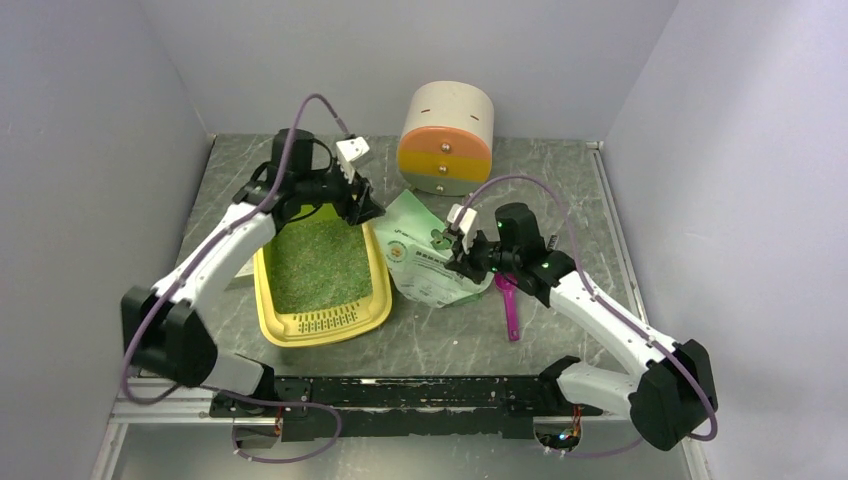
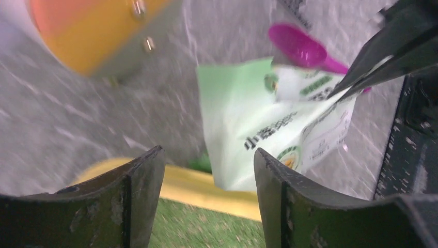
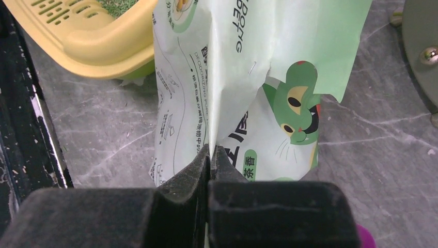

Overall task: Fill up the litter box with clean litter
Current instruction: Close the cat litter bag at the center of the board.

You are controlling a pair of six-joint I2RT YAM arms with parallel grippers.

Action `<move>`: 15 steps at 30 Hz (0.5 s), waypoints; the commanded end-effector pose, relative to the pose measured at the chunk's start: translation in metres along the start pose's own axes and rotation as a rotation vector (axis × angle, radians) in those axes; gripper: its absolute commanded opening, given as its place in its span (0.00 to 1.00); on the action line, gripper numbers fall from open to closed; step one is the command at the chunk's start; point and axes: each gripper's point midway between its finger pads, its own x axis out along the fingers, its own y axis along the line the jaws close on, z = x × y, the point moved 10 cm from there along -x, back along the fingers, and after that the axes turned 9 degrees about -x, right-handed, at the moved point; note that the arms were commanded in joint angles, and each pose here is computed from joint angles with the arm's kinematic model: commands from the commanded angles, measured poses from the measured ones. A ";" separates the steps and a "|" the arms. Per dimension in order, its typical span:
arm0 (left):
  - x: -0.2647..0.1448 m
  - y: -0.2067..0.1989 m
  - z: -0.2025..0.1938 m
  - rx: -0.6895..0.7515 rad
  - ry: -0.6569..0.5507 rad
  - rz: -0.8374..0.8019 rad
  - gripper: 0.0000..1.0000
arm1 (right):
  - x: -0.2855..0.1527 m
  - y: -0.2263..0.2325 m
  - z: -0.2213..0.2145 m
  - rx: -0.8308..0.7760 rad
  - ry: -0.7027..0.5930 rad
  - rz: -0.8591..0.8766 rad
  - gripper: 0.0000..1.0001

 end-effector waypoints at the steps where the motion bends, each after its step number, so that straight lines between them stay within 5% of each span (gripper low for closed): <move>1: -0.021 -0.026 0.037 0.325 -0.283 -0.090 0.68 | -0.003 -0.012 0.007 0.043 -0.107 0.054 0.00; 8: 0.013 -0.064 0.009 0.662 -0.177 -0.328 0.70 | -0.004 -0.020 0.011 0.047 -0.165 0.064 0.00; 15: 0.058 -0.075 -0.002 0.753 -0.070 -0.417 0.68 | -0.007 -0.014 0.010 0.045 -0.211 0.057 0.00</move>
